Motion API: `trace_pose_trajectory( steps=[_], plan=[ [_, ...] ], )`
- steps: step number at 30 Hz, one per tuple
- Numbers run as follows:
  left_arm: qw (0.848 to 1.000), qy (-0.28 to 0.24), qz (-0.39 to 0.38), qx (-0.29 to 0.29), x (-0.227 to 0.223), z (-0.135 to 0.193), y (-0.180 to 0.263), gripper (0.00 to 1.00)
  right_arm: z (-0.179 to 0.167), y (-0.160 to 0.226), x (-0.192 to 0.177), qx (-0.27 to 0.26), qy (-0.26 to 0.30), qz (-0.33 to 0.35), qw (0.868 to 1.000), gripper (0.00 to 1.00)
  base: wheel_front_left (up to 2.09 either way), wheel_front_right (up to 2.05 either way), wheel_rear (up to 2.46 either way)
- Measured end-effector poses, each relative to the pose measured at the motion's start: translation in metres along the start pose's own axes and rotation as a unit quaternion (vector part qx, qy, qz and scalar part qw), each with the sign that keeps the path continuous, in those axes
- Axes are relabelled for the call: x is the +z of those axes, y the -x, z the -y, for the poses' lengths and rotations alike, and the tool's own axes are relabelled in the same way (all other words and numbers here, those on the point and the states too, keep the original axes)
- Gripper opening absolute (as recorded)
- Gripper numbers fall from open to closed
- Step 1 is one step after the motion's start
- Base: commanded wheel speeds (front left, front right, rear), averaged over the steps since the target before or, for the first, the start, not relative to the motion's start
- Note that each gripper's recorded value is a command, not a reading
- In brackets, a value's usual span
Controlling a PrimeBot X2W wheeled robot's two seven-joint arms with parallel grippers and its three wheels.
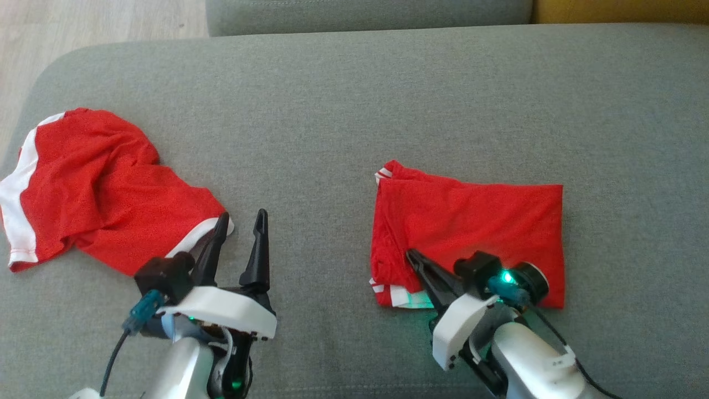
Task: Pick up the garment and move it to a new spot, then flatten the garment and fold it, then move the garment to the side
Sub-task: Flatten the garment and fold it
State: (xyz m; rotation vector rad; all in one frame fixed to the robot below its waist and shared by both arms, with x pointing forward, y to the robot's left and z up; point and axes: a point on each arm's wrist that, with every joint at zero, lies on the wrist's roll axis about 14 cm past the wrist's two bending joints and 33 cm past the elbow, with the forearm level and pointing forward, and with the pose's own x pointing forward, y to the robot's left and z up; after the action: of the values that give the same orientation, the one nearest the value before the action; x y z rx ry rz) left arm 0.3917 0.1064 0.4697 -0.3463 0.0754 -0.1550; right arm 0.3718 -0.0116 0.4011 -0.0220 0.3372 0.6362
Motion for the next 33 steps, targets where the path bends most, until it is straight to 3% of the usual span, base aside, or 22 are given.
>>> trace_pose_trajectory(
  steps=[11,25,33],
  plan=[
    [1.0,0.004,-0.009,0.003,-0.006,-0.001,0.0,1.0,-0.003,0.006,-0.035,0.016,0.048,-0.089,0.995,0.0,0.0,0.0,0.0],
    [1.0,0.015,-0.019,0.017,-0.013,-0.01,0.002,1.0,-0.018,-0.013,-0.021,0.051,0.053,-0.079,0.994,0.0,0.0,0.0,0.0],
    [1.0,0.016,-0.02,0.017,-0.013,-0.01,0.002,1.0,-0.033,-0.019,-0.001,0.072,0.014,-0.048,0.996,0.0,0.0,0.0,0.0]
  ],
)
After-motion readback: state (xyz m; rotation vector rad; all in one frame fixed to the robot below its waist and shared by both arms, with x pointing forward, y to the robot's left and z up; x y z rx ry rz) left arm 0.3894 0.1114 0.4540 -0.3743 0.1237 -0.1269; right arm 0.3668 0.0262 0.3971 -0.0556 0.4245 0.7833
